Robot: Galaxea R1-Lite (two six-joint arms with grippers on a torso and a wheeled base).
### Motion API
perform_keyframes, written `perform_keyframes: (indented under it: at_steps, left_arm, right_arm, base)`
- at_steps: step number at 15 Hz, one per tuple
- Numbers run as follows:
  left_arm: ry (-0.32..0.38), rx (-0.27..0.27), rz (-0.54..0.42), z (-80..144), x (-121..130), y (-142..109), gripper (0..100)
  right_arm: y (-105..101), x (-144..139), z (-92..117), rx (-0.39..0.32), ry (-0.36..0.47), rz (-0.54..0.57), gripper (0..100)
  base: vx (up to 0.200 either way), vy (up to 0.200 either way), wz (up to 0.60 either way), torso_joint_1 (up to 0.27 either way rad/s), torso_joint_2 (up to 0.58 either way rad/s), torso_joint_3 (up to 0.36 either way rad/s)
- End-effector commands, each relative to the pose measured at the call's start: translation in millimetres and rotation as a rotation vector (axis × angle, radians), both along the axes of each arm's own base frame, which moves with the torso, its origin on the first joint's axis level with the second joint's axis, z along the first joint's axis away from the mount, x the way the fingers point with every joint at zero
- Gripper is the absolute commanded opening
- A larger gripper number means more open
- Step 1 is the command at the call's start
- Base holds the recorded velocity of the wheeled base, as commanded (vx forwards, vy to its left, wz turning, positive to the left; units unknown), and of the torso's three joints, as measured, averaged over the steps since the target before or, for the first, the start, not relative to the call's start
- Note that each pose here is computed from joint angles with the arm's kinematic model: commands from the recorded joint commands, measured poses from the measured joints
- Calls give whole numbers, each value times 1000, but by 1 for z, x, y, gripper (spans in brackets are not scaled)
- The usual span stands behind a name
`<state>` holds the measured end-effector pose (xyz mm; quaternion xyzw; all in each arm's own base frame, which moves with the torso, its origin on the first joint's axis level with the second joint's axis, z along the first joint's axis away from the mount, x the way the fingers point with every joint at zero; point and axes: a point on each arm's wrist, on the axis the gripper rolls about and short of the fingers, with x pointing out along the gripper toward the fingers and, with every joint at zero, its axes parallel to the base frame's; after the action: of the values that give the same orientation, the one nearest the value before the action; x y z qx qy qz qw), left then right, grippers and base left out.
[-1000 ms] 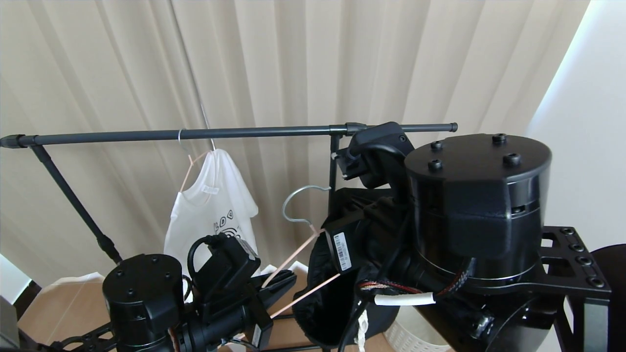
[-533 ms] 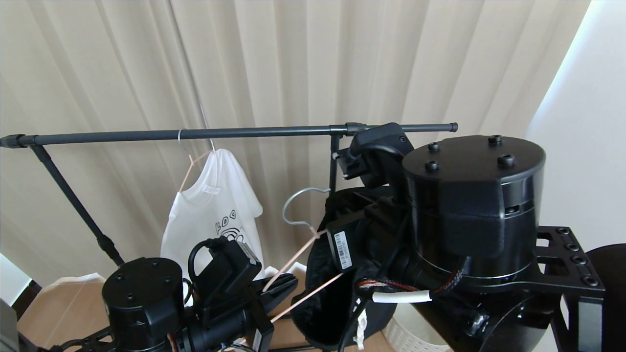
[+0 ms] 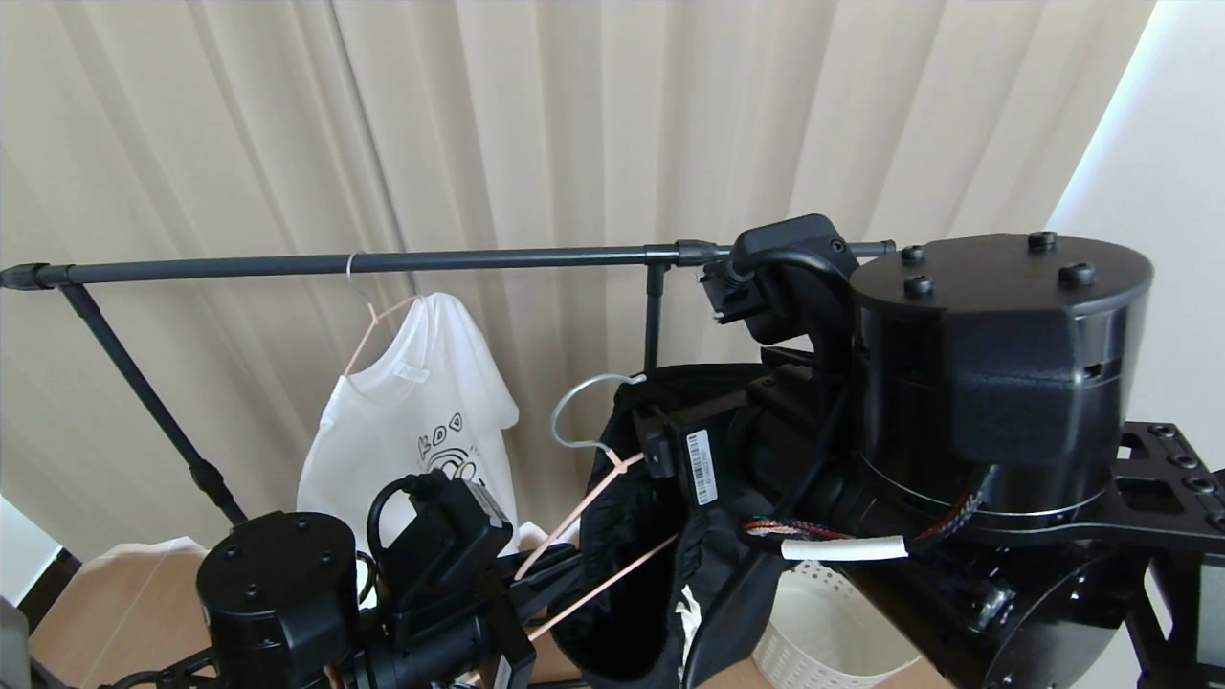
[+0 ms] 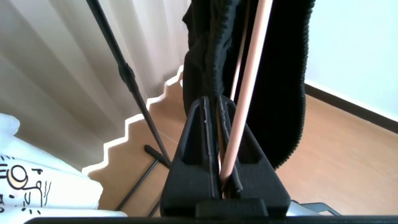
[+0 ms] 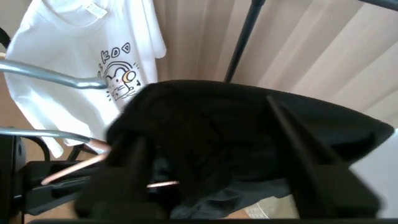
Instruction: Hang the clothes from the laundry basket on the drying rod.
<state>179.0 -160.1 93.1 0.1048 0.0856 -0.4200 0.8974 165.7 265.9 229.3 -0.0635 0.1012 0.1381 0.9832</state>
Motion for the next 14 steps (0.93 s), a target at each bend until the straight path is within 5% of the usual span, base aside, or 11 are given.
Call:
perform_keyframes:
  at_steps: [1,14]
  left_arm:
    - [-2,-2,-3,1,0,0,0]
    - [-22,-41,66,1,16,6,0]
  right_arm:
    - [5,3,-1,0,0,-1,100]
    - [2,1,-3,-13,6,0,100]
  base:
    - [0,0,0,0,0,0]
    - [0,0,0,0,0,0]
